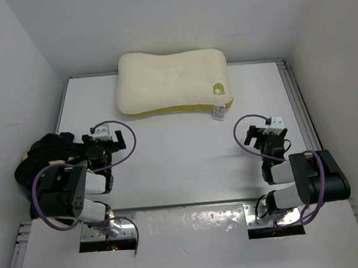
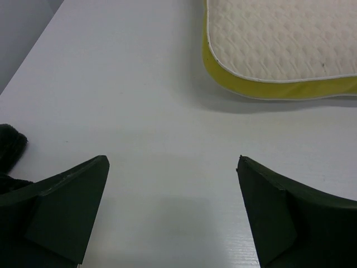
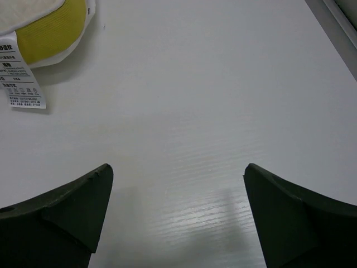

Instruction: Put the pillow into the pillowcase

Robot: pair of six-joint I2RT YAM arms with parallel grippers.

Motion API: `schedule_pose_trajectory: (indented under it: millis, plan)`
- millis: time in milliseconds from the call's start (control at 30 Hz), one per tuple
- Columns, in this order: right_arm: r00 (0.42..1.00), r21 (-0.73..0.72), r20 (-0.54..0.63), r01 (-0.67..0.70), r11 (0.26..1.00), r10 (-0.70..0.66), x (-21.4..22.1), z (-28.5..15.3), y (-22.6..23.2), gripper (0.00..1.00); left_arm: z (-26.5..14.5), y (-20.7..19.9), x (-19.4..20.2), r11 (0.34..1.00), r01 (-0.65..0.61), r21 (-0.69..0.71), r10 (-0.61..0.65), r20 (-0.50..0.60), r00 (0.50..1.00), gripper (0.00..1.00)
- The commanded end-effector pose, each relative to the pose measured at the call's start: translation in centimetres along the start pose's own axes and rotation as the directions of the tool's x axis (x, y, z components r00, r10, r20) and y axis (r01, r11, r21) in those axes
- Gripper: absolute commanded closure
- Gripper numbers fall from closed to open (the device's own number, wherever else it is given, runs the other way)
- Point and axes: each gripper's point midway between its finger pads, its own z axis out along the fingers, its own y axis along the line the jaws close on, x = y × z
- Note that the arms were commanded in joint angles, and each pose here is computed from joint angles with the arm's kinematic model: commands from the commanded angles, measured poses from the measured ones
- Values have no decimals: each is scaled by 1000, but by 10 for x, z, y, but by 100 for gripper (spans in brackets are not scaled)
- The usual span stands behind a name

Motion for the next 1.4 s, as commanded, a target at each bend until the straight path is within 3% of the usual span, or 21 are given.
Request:
schedule_pose_trajectory:
  millis: [0,133,233,333,367,433,500,533,567,600,633,667,733,767,800,900,933,1000,1067,1167,1367]
  plan:
    - [1000,-14,-20,-4,1000,4,12,-11,-1,1,4,3,-22,999,34,-13,-33,83,996,0]
    - [998,-48,-50,45,998,-48,-30,5,17,1,5,4,-23,999,35,-23,-33,84,996,0]
    - [995,-230,-13,95,969,-100,-97,6,60,1,13,-35,-59,964,-91,248,65,113,992,0]
    - [952,-358,58,301,884,-301,-163,5,94,1,14,-65,-97,822,-307,479,301,91,949,0]
    - [925,-374,16,358,856,-380,-163,4,95,1,34,-60,-167,823,-371,431,330,168,929,0]
    - [871,-329,20,470,819,-492,-209,21,103,1,44,-42,-175,827,-390,405,420,16,907,0]
    - [864,-345,-49,456,821,-501,-240,39,115,2,62,8,-213,883,-424,200,452,-125,883,0]
    - [868,-442,-95,401,802,-487,-235,36,128,31,62,22,-217,871,-461,172,488,-174,855,0]
    - [898,-475,-97,337,813,-429,-252,50,143,93,60,36,-215,848,-488,207,528,-260,808,9]
    - [918,-482,-107,288,827,-382,-254,56,150,96,58,36,-209,845,-473,250,532,-299,792,39]
    - [939,-474,-70,265,840,-336,-264,66,158,91,57,42,-199,858,-452,246,514,-365,776,77]
    - [944,-469,-80,248,848,-320,-255,75,160,39,51,47,-191,873,-433,225,487,-426,762,100]
    - [974,-435,-91,150,888,-209,-248,92,170,18,43,52,-172,869,-444,219,490,-503,712,100]
    - [975,-409,-120,122,904,-186,-236,98,167,6,37,58,-164,865,-455,212,492,-537,686,91]
    - [982,-379,-144,60,924,-123,-232,104,164,1,28,62,-140,854,-464,234,506,-581,638,63]
    - [971,-317,-239,-50,947,-29,-209,126,158,1,-2,100,-100,852,-472,225,480,-696,534,9]
    - [955,-301,-295,-57,952,-36,-186,136,158,1,-14,127,-87,857,-484,175,432,-757,490,0]
    - [943,-267,-331,-80,960,-14,-171,149,157,1,-34,166,-58,846,-522,107,368,-826,426,0]
    - [923,-250,-384,-111,962,7,-142,165,161,1,-29,185,-53,831,-555,40,349,-814,465,0]
    - [894,-224,-436,-215,951,100,-111,184,171,1,-31,196,-40,813,-580,38,351,-827,439,0]
    - [862,-165,-488,-247,955,139,-68,210,182,1,-36,203,14,758,-638,134,410,-859,307,0]
